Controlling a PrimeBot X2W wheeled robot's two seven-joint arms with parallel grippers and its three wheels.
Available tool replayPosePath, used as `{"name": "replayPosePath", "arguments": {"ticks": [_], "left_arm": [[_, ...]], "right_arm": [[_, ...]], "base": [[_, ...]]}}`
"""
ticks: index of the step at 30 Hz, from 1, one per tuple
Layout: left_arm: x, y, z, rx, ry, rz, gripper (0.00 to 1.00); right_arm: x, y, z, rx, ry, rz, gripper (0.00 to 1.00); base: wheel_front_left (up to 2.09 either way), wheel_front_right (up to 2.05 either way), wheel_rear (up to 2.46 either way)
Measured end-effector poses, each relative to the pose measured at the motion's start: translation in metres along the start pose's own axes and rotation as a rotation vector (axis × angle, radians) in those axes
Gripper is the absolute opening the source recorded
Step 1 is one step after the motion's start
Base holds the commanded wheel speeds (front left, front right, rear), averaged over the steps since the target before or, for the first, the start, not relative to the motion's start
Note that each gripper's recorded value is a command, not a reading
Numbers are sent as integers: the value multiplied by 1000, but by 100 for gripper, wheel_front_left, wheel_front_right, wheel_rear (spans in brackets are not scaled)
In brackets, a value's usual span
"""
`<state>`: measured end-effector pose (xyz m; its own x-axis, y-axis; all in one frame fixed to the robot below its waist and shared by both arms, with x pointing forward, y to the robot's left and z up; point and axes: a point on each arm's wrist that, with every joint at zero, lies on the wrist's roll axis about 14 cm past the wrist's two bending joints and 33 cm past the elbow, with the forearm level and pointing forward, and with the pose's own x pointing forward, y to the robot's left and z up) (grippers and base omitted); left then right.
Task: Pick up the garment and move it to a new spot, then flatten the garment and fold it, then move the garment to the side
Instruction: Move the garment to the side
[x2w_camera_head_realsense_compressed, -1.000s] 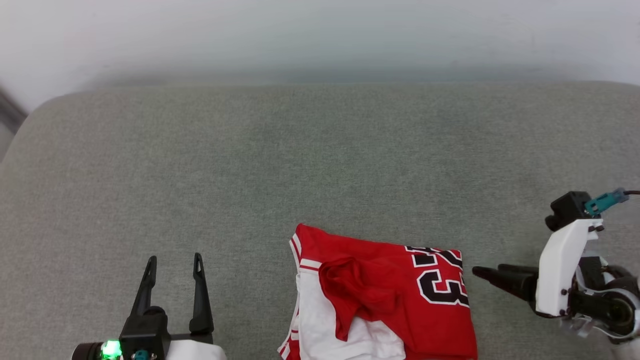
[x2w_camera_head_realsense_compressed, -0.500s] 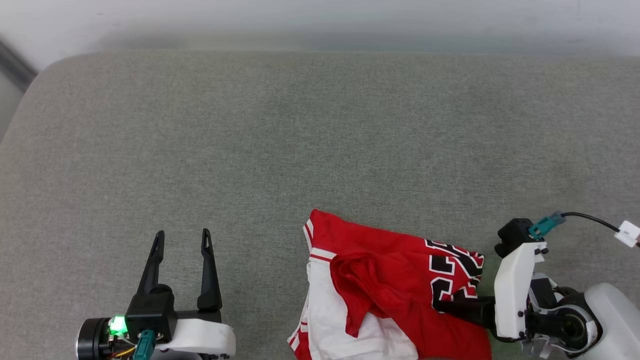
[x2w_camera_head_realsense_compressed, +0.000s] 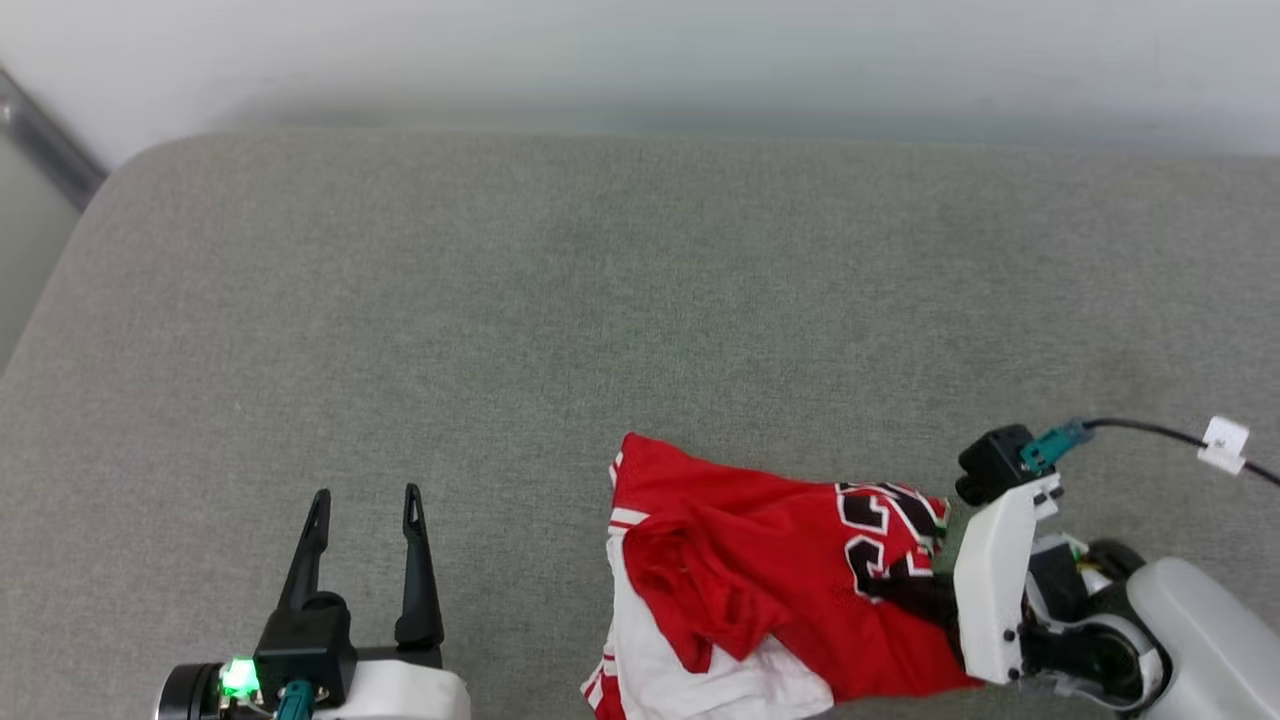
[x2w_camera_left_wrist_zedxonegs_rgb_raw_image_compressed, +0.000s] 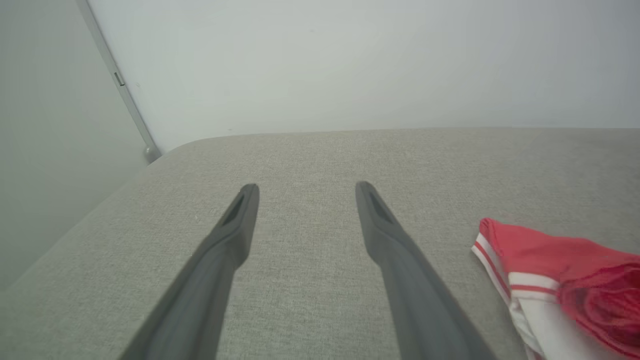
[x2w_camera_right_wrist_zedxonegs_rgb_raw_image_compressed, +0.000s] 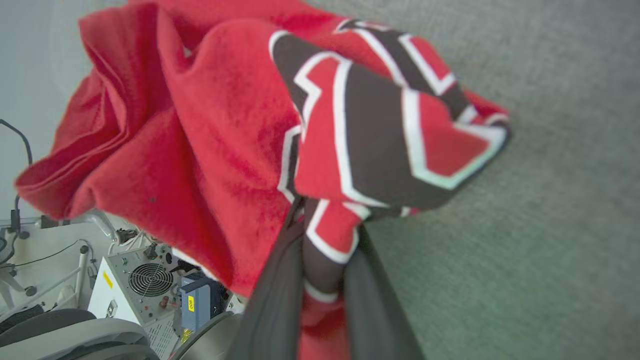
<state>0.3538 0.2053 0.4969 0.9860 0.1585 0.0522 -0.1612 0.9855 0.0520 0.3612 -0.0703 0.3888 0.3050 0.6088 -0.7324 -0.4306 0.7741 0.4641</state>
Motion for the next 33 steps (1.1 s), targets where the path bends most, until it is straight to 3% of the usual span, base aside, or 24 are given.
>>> {"name": "replayPosePath", "arguments": {"ticks": [9,17,28,33], "left_arm": [[-8,-12,8,-16,-22,-40,100],[8,-47,9,-45,-32,-138,100],[53,-97,-12,-60,-10,-284,100],[72,-112,-29,-52,8,-337,100]], "right_arm": [[-59,3,48,-244,-168,-89,0],[-122,-36,58,-330,-220,-275,0],[-209,-150,63,-304,-211,-680,0],[-236,-204,58,-286,-130,-857,0]], "base": [[0,0,0],[0,0,0],[0,0,0],[0,0,0]]}}
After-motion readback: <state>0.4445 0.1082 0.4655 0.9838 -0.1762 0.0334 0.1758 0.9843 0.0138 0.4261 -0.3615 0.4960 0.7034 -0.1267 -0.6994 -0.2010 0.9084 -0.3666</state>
